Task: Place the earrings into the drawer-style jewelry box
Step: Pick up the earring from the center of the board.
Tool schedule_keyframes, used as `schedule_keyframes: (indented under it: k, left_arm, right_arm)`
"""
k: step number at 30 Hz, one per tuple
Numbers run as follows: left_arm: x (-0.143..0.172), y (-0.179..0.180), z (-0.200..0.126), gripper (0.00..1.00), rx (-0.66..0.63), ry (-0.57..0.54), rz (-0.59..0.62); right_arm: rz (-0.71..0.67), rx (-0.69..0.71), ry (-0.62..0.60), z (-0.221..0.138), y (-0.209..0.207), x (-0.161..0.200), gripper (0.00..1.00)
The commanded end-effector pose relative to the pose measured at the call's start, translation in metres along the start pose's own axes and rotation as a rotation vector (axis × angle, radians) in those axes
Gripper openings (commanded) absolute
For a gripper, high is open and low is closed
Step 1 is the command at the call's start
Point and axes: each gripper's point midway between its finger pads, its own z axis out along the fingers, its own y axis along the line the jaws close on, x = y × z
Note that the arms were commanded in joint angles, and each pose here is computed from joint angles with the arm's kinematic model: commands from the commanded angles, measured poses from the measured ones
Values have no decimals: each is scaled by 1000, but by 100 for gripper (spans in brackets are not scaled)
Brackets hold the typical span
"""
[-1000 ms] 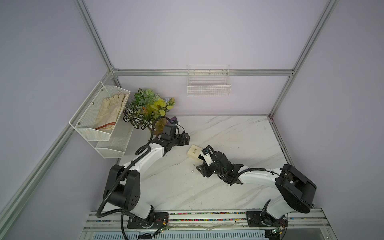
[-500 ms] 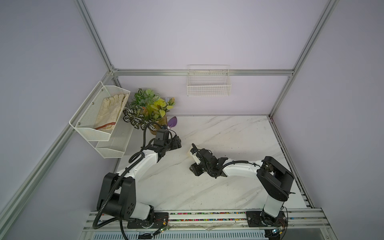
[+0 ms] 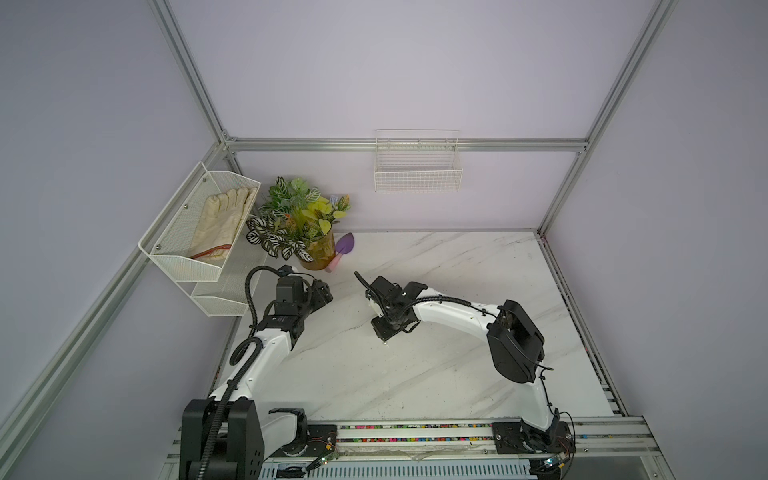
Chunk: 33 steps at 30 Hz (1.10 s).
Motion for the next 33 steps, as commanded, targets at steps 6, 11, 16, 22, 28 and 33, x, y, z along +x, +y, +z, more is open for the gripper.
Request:
schedule_keyframes:
  k: [6, 11, 16, 22, 28, 33]
  left_arm:
    - [-3, 22, -8, 85, -11, -57, -83]
    - [-3, 34, -9, 85, -16, -62, -118]
    - [-1, 37, -6, 85, -12, -47, -120]
    - [2, 40, -4, 85, -17, -43, -125]
    - [2, 41, -1, 85, -16, -40, -126]
    - [1, 42, 1, 85, -13, -38, -127]
  right_arm:
    - [-49, 93, 201, 1, -5, 24, 39]
    - [-62, 99, 235, 10, 2, 23, 40]
    - [-89, 118, 283, 17, 7, 25, 40]
    - [-95, 145, 312, 23, 3, 26, 40]
    - [-101, 144, 319, 28, 4, 22, 39]
    - [-102, 148, 329, 32, 4, 22, 38]
